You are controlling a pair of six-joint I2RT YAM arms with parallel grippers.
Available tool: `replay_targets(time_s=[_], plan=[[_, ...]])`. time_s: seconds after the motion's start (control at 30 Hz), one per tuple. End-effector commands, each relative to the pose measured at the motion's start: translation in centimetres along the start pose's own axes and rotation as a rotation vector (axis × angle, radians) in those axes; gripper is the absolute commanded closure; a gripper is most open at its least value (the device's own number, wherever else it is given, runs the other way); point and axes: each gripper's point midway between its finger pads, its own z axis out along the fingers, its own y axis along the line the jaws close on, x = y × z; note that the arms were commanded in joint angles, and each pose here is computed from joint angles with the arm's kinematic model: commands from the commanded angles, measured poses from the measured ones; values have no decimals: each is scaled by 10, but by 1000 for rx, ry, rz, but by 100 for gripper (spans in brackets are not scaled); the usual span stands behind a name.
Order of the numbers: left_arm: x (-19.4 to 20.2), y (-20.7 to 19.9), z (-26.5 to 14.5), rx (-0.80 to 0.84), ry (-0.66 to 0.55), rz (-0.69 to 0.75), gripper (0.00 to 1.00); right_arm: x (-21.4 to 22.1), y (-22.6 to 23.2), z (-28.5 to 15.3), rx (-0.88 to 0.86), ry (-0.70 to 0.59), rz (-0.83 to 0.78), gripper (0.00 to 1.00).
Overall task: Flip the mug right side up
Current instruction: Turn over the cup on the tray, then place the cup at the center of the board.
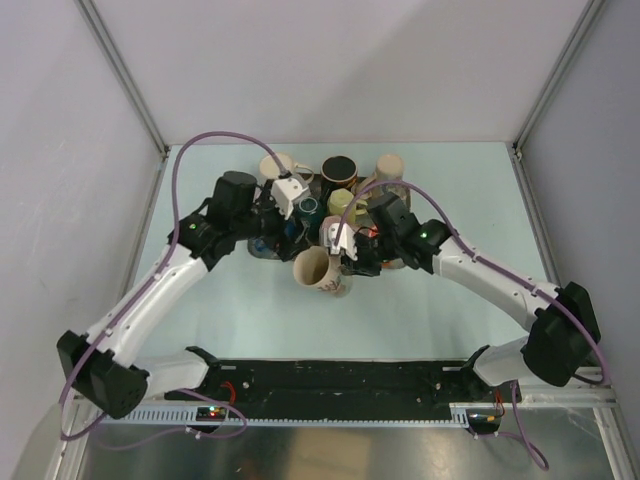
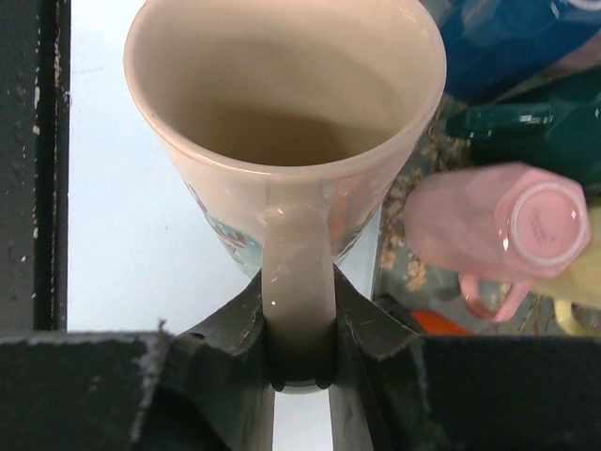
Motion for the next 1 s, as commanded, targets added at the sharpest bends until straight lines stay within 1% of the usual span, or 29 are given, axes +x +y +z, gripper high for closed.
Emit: replay_targets(time_s=[0.0,0.07,0.17,0.27,0.4,0.5,0.63,0.7,0.83,0.9,0.97], plan=[[-52,24,-45,-191,-173,21,3,-49,-17,-49,90,-142,-56,100],[-61,34,-60,-261,-210,13,1,-53,-20,-65,114,-163,-24,100],[-68,42,-74,-313,-241,5,1,-59,-34,-93,185,-215,51,100],[-65,48,-76,-348,-231,-3,0,-63,-64,-131,314,-276,139,100],[-49,58,-68,-394,-180,-28,0,-41,-117,-186,533,-311,249,100],[-35,70,-64,-453,-134,-56,0,-5,-157,-228,710,-300,335,100],[-27,72,-64,-468,-112,-33,0,53,-203,-280,949,-273,457,100],[-25,72,-64,-470,-108,-28,0,79,-220,-300,1041,-253,491,100],[-18,76,-64,-496,-88,-30,0,128,-244,-324,1160,-199,522,100],[-14,77,-64,-506,-75,-33,0,151,-253,-329,1188,-161,529,100],[-12,76,-62,-494,-70,-24,0,180,-261,-330,1204,-123,569,100]])
